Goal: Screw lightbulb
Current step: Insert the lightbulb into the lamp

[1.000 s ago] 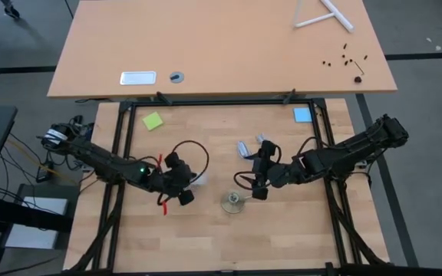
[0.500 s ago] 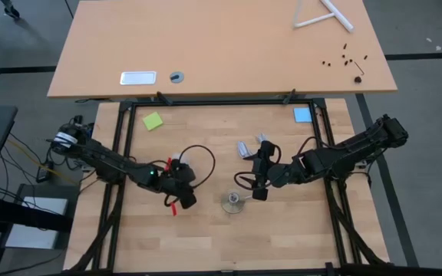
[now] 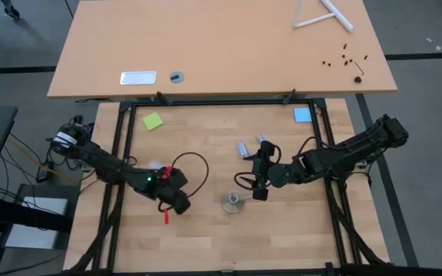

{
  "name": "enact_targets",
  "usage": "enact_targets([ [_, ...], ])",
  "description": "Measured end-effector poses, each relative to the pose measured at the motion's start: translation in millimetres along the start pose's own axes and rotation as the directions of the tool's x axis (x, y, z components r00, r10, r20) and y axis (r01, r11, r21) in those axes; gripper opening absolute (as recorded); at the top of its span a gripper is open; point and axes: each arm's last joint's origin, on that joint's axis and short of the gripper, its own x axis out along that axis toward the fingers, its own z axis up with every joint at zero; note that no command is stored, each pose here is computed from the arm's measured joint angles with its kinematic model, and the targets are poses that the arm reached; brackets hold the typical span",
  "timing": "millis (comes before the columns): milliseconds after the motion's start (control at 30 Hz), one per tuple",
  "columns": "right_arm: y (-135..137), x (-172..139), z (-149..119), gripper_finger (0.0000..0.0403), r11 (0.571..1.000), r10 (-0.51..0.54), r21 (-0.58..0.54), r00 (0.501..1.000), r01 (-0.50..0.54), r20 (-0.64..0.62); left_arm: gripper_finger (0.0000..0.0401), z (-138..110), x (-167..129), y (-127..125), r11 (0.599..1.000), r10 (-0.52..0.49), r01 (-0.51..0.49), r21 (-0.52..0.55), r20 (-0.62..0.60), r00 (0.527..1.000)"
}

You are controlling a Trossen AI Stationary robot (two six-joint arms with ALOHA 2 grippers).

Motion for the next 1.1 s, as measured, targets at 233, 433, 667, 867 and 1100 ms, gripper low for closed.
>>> enact_targets([
  [233, 1.0, 0.0, 0.1, 0.0310, 0.999, 0.034, -0.001, 0.999, -0.034, -0.003, 0.0228, 14.8, -19.1, -29.2, 0.963, -0.158, 0.133, 0.235, 0.092, 0.983],
  [433, 1.7, -0.1, 0.0, 0.0310, 0.998, 0.059, 0.002, 0.998, -0.059, -0.007, 0.0228, 31.3, -37.4, -39.0, 0.937, -0.163, 0.121, 0.329, 0.104, 0.981],
  [667, 1.9, 0.0, -0.1, 0.0310, 0.998, 0.068, 0.000, 0.998, -0.068, -0.009, 0.0235, 42.5, -29.0, -17.6, 0.968, -0.040, 0.029, 0.248, 0.040, 0.998],
  [867, 1.8, 0.0, -0.1, 0.0310, 0.998, 0.068, 0.000, 0.998, -0.068, -0.010, 0.0253, 41.2, -23.7, -17.4, 0.979, -0.068, 0.075, 0.190, -0.043, 0.997],
  [1100, 1.8, 0.0, -0.1, 0.0310, 0.998, 0.068, -0.001, 0.998, -0.068, -0.010, 0.0266, 26.3, 8.6, -26.8, 0.985, -0.039, 0.070, 0.157, -0.195, 0.980],
])
